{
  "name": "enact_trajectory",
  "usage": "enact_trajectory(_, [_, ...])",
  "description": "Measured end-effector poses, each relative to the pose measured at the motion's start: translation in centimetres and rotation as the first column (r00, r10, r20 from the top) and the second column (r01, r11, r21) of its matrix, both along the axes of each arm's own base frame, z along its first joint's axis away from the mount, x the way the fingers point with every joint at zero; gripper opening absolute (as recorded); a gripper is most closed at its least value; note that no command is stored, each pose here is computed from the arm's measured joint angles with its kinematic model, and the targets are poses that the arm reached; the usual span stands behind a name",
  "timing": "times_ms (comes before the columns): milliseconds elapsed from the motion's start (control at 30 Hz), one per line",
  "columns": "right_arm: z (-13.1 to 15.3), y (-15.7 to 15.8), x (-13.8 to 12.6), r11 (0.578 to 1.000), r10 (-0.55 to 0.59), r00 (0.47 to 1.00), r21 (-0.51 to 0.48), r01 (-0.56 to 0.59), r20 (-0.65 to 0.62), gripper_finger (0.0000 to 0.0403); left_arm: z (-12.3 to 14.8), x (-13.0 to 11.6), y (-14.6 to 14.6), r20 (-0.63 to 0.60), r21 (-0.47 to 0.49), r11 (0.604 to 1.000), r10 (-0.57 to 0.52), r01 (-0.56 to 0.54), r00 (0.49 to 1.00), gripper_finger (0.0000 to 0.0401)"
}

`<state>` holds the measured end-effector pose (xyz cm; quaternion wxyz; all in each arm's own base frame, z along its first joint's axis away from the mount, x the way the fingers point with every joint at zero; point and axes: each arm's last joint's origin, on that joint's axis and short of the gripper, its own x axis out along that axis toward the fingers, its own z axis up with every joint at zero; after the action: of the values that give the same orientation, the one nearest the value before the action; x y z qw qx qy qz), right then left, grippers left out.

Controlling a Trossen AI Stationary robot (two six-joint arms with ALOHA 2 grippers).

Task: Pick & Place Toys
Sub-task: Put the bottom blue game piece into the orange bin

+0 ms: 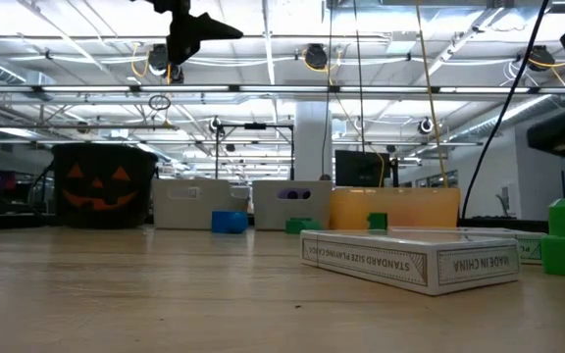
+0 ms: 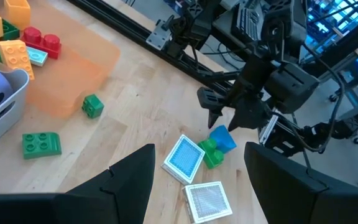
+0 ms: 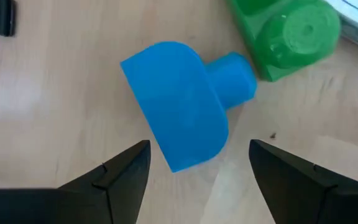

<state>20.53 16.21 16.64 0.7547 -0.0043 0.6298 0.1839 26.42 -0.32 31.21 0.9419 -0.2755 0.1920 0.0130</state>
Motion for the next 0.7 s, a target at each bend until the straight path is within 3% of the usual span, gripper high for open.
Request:
enact_trajectory(200, [-0.21, 0.27, 0.36, 0.999, -0.006, 0.998, 0.045, 0.003, 0.057, 0.0263, -0.04, -0.02, 0.0, -0.005, 0.0, 1.0, 0.0, 0.0, 1.0, 0.0255])
enact_trajectory(367, [-0.63, 0.05, 0.18, 1.0, -0.013, 0.998, 0.021, 0.011, 0.062, 0.0254, -0.04, -0.01, 0.06, -0.004, 0.0, 1.0, 0.003, -0.003, 1.0, 0.0255])
enact_trajectory(700, [-1.04, -0.39, 0.08, 0.999, -0.043, 0.998, 0.012, 0.042, 0.044, 0.0167, -0.04, -0.02, 0.08, -0.004, 0.003, 1.0, 0.003, -0.003, 1.0, 0.0255])
